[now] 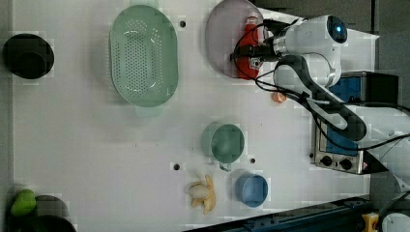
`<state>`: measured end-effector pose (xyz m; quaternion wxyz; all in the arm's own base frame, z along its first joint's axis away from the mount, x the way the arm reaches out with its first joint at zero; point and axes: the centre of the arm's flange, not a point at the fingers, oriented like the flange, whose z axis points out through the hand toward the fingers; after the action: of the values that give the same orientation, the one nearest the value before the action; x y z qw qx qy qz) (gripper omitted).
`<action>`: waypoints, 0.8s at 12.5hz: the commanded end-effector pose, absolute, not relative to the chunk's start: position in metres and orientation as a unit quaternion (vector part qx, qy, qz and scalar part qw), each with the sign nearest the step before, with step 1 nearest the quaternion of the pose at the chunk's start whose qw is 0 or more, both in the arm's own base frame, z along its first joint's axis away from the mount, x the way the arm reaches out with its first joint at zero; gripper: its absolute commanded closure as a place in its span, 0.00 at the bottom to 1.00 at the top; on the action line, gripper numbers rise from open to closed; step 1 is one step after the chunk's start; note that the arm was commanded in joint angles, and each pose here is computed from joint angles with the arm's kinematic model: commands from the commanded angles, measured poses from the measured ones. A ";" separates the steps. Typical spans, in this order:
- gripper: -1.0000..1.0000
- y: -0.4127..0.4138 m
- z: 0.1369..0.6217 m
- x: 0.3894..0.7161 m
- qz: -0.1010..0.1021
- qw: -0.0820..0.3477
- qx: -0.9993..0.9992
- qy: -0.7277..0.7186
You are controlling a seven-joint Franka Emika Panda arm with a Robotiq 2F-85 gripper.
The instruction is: Pick ketchup from plate and place it on table.
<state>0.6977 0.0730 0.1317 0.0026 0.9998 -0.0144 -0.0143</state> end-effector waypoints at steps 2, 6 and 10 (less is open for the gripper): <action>0.16 0.066 0.157 0.717 0.024 0.001 1.000 -0.002; 0.41 0.068 0.163 0.721 0.031 -0.001 1.000 -0.003; 0.41 0.067 0.188 0.730 0.051 -0.005 0.999 -0.008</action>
<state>0.7135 0.0737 0.1494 -0.0036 0.9997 -0.0176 0.0153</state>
